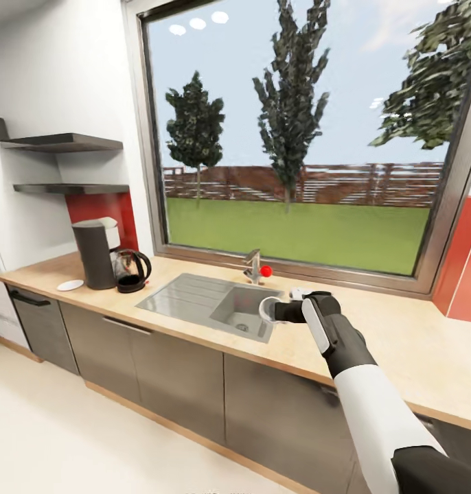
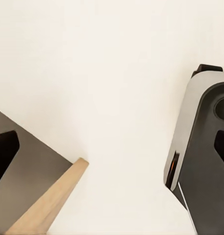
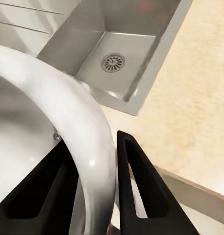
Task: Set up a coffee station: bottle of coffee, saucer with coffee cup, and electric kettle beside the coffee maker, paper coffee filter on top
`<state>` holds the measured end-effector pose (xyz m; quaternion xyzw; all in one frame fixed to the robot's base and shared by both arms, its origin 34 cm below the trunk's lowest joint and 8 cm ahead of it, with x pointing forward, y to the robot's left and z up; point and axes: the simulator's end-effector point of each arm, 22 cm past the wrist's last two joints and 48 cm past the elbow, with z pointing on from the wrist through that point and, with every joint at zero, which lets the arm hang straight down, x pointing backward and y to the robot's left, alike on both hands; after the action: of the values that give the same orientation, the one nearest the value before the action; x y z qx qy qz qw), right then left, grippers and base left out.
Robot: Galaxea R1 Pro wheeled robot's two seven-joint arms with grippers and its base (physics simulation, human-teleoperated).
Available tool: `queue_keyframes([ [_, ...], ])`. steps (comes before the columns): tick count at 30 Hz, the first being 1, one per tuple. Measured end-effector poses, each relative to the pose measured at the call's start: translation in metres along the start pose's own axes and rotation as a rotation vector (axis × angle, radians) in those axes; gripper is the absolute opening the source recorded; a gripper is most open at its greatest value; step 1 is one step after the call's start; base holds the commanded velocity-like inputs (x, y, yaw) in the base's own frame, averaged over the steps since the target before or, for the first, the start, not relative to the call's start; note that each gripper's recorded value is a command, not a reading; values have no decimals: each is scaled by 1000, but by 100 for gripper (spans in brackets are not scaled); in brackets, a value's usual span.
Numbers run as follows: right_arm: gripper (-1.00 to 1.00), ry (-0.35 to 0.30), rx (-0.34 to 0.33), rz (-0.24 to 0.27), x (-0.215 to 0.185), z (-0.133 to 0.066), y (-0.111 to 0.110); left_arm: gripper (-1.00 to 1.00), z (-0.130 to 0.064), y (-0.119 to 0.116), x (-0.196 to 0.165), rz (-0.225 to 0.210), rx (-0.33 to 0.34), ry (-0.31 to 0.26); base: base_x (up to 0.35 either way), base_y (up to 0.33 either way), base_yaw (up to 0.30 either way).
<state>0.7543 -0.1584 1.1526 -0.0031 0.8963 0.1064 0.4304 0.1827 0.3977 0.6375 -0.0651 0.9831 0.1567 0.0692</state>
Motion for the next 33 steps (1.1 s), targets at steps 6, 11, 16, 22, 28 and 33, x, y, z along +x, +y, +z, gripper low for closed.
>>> queue_keyframes([
  [6,-100,5,0,2,2,3,-1,100,0,0,2,2,0,5,-1,1,244],
  [11,-100,6,0,2,3,3,-1,100,0,0,3,2,-1,6,0,0,267],
  [16,-100,5,0,2,2,3,-1,100,0,0,3,2,-1,6,0,0,277],
  [22,-100,5,0,2,2,3,-1,100,0,0,3,2,-1,7,0,0,278],
  [28,-100,6,1,2,3,3,-1,100,0,0,3,2,-1,7,0,0,278],
  [33,-100,6,1,2,3,4,-1,100,0,0,3,2,-1,7,0,0,278],
])
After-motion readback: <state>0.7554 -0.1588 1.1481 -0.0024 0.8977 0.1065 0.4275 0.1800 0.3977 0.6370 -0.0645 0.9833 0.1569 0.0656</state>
